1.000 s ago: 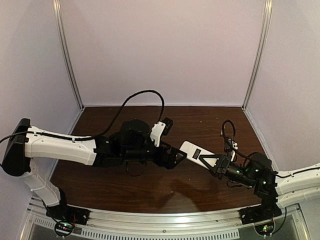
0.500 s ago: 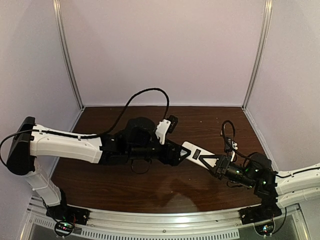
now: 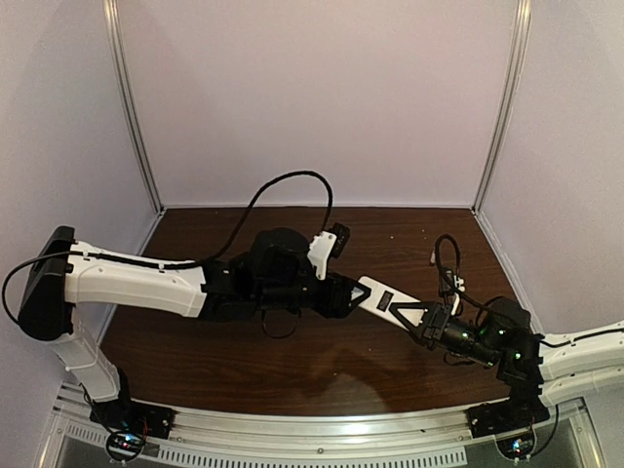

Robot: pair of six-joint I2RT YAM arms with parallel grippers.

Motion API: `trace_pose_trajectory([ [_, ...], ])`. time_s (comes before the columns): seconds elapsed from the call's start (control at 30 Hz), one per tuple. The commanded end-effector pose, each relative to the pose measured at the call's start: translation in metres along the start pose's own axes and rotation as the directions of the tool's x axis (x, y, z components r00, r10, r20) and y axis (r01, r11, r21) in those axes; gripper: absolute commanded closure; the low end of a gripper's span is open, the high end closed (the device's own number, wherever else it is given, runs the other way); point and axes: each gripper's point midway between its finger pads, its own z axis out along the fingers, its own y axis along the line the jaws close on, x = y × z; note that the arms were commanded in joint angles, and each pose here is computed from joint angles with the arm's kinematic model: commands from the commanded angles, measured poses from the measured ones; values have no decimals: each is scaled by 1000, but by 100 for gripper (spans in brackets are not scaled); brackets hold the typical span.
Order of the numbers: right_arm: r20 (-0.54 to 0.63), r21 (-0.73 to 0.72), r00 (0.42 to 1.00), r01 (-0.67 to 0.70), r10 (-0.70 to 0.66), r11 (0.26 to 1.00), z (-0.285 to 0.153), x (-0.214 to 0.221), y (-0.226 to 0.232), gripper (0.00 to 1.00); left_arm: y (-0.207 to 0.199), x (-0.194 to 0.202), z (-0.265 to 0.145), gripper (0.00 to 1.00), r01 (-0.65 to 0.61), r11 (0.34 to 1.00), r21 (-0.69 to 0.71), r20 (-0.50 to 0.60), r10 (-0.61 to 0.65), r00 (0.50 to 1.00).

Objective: Unload the batteries from the remote control

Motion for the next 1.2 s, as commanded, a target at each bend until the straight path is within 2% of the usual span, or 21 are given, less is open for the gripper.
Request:
trace_pose_trajectory([
  [0.0,9,-45,1000,12,-11,999,-3,-2,10,100,5,3,6,42,0,1000,-30,-3,-1,1000],
  [0.17,9,-50,1000,12,-11,999,-4,-3,12,100,7,5,7,47,2,999,-39,-7,-2,1000],
  [0.43,13,-53,1000,15,-14,998,-6,-4,13,100,11,8,7,71,2,998,-55,-18,-3,1000],
  [0.63,12,-60,1000,18,-17,998,-6,-4,15,100,12,8,5,82,0,998,-66,-18,-1,1000],
  [0.73,7,-68,1000,18,-17,998,-6,-3,17,100,16,7,1,84,2,996,-87,-15,-3,1000],
  [0.77,5,-69,1000,18,-18,997,-6,-3,18,100,16,7,0,83,2,996,-90,-12,-3,1000],
  [0.83,5,-69,1000,21,-21,997,-6,-3,17,100,15,6,-3,75,1,997,-82,-9,-1,1000],
  [1.03,7,-61,1000,29,-28,998,-4,-3,15,100,5,3,-16,36,-9,1000,-25,2,9,1000],
  [1.17,6,-60,999,34,-34,998,-2,-2,14,100,0,0,-29,26,-13,1000,10,11,13,1000],
])
